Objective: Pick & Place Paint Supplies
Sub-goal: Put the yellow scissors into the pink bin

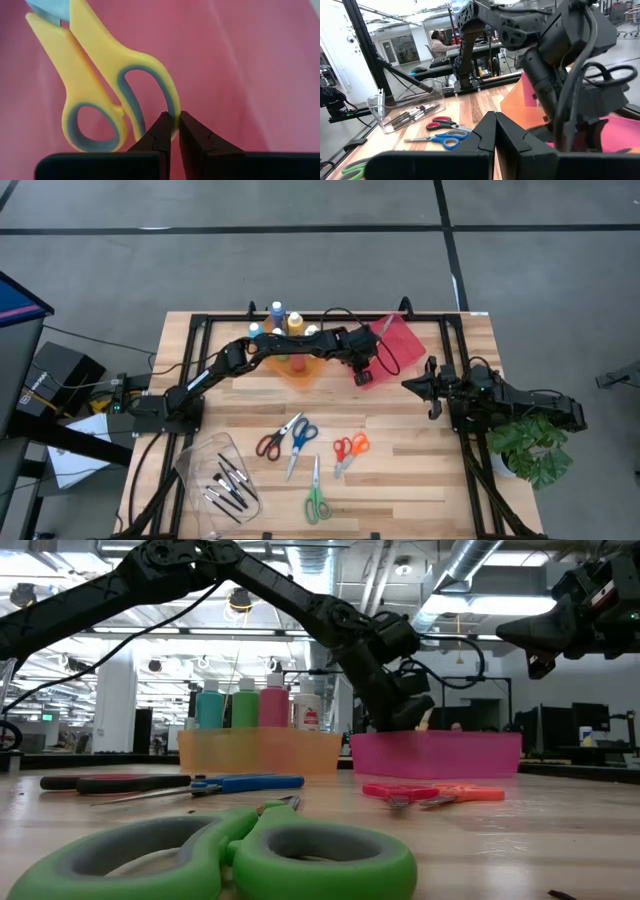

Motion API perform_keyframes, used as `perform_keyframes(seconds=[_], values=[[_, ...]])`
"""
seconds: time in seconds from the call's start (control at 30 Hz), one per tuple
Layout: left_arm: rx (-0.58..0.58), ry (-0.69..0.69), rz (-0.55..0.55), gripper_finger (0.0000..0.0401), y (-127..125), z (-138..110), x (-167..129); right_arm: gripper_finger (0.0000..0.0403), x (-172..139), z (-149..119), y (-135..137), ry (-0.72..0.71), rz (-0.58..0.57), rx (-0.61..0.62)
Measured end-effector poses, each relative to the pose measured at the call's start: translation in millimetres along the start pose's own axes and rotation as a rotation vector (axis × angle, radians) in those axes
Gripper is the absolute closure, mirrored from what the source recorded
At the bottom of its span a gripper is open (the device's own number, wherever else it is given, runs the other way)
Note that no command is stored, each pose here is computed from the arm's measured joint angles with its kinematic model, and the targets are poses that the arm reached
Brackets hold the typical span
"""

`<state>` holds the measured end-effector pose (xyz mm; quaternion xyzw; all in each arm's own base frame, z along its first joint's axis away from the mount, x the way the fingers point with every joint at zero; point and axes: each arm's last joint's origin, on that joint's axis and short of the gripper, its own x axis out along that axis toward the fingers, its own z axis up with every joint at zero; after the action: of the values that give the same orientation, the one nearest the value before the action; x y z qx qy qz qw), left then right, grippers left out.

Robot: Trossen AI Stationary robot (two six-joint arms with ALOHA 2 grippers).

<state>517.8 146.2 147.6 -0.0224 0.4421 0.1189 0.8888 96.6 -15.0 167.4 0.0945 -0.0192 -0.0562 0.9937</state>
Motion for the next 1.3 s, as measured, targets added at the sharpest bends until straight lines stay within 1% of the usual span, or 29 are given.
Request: perform_keyframes(seconds=[0.07,0.2,0.33,0.53,0.7,1.17,1.3], values=[[-0.003,-0.020,0.012,0.0389,1.2,0.1,2.3,0.0403,0.0,0.1,0.0,0.000,0.000,0.000],[-0.005,-0.098,0.017,0.0389,1.6,8.3,1.2,0.0403,0.0,0.0,0.0,0.000,0.000,0.000],[-0.005,-0.076,0.016,0.0389,1.7,5.9,1.5,0.0403,0.0,0.1,0.0,0.000,0.000,0.000],[-0.004,-0.085,0.015,0.0385,1.5,6.8,1.5,0.0403,0.0,0.1,0.0,0.000,0.000,0.000],[0.000,-0.088,-0.050,0.0372,0.0,6.7,1.4,0.0403,0.0,0.1,0.0,0.000,0.000,0.000],[0.001,-0.085,-0.056,0.0366,-0.5,6.5,1.4,0.0403,0.0,0.0,0.0,0.000,0.000,0.000],[0.003,-0.088,-0.078,0.0360,-1.2,6.6,1.4,0.0403,0.0,0.1,0.0,0.000,0.000,0.000]])
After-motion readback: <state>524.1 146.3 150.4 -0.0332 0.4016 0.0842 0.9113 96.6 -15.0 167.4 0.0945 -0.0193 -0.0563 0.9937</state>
